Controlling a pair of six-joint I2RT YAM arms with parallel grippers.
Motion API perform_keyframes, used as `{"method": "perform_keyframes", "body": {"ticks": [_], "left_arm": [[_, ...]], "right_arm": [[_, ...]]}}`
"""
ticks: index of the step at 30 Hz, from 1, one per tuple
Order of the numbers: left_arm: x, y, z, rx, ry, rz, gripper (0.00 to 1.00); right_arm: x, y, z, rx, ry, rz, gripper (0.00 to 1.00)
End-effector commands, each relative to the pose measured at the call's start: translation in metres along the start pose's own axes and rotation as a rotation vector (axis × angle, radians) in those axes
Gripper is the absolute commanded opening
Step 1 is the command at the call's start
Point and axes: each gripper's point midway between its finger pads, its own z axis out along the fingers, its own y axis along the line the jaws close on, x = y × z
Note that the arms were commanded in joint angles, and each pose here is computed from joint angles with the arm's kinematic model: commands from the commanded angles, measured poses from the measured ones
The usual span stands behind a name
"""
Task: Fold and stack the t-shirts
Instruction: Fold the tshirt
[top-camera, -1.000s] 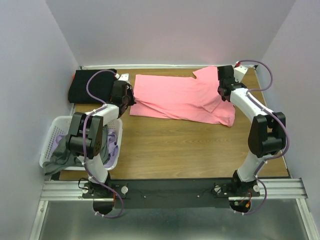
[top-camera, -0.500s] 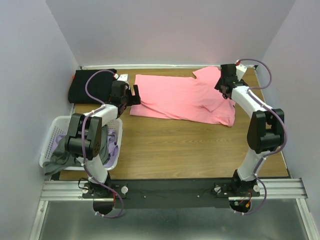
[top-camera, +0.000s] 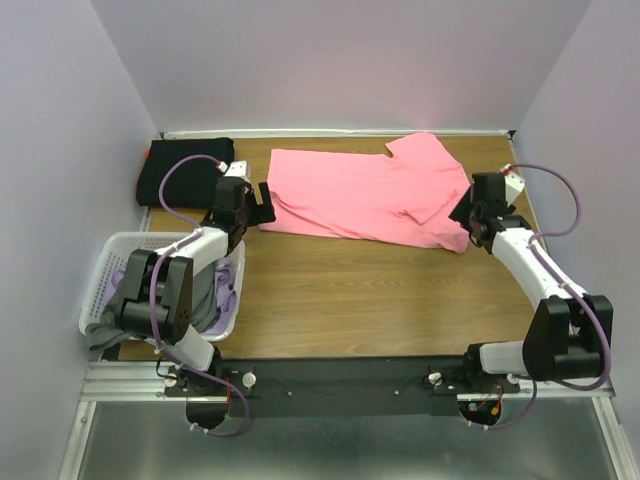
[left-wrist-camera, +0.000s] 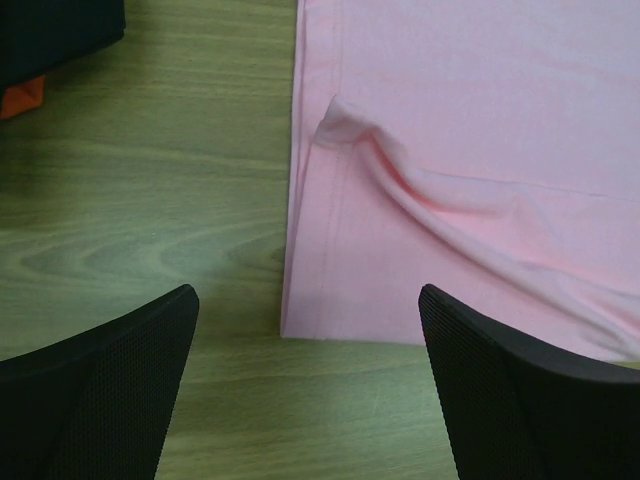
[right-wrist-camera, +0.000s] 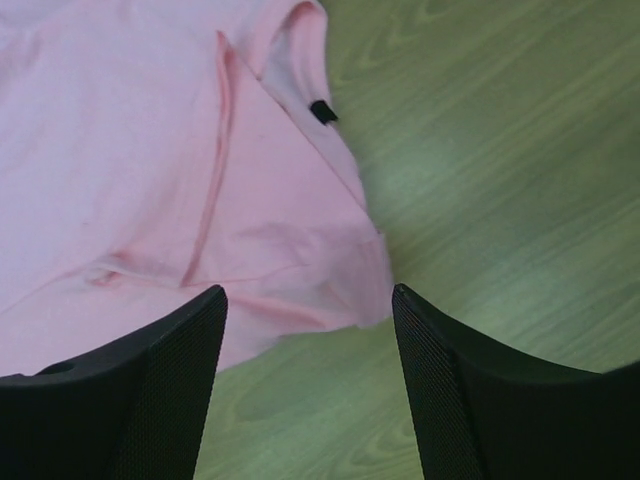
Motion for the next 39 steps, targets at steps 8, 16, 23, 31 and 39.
{"method": "perform_keyframes", "body": {"ticks": [8, 16, 23, 31, 39], "left_arm": [[0.002, 0.0, 0.001, -0.018, -0.014, -0.008, 0.93], [0.016, -0.002, 0.016, -0.027, 0.035, 0.01, 0.81], [0.024, 0.001, 0.023, -0.043, 0.058, 0.017, 0.76], [0.028, 0.003, 0.028, -0.063, 0.069, 0.023, 0.63], [0.03, 0.003, 0.03, -0.076, 0.084, 0.035, 0.56]], "right_arm": [[0.054, -0.03, 0.018, 0.03, 0.163, 0.045, 0.61], [0.07, -0.044, 0.035, 0.064, 0.213, 0.072, 0.53], [0.079, -0.052, 0.046, 0.065, 0.239, 0.079, 0.5], [0.079, -0.051, 0.057, 0.044, 0.246, 0.078, 0.28], [0.074, -0.05, 0.058, 0.035, 0.236, 0.067, 0.18]]}}
